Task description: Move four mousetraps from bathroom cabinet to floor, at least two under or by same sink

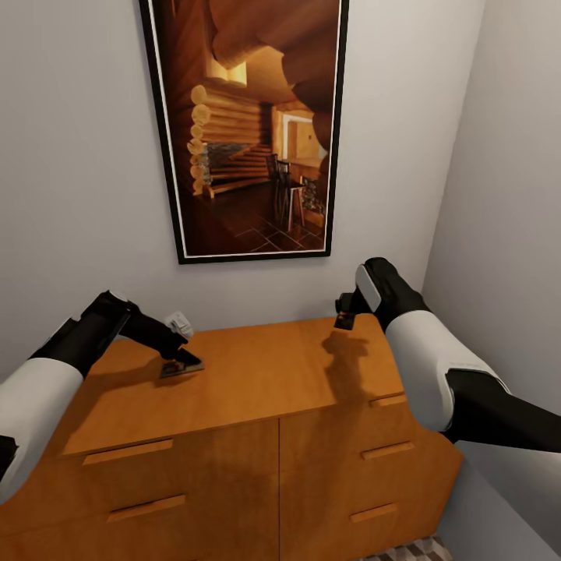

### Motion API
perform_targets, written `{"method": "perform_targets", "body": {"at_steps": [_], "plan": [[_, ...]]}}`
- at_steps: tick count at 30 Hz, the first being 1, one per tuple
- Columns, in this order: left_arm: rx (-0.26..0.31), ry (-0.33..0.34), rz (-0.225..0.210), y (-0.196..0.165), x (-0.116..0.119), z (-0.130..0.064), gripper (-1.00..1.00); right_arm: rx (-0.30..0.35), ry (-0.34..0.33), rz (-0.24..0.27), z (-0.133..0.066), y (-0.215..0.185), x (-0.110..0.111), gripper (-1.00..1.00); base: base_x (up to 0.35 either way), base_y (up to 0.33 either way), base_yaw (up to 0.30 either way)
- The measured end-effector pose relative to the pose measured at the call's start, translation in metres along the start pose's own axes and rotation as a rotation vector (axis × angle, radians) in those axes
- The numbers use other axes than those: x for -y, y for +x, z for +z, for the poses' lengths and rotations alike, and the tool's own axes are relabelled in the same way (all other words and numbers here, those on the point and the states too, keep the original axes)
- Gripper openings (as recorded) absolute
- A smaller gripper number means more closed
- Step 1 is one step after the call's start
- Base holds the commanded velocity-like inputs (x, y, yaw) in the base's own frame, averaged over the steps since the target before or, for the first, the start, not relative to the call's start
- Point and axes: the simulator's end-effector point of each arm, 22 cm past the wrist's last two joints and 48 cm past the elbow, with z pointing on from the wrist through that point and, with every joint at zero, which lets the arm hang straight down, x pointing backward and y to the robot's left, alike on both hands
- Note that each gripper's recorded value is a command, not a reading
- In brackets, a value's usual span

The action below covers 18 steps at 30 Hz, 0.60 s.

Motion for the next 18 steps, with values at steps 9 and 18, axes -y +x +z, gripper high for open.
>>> {"method": "perform_targets", "body": {"at_steps": [9,18], "plan": [[0.027,-0.008,-0.015,-0.0037,-0.0045,-0.0059,1.0,0.0,0.013,0.002,0.001,-0.0004,0.0074,-1.0,0.0,0.0,0.0],[0.028,-0.01,-0.015,-0.0044,-0.005,-0.0063,1.0,-0.001,0.012,0.003,0.001,-0.0003,0.0075,-1.0,0.0,0.0,-0.1]]}}
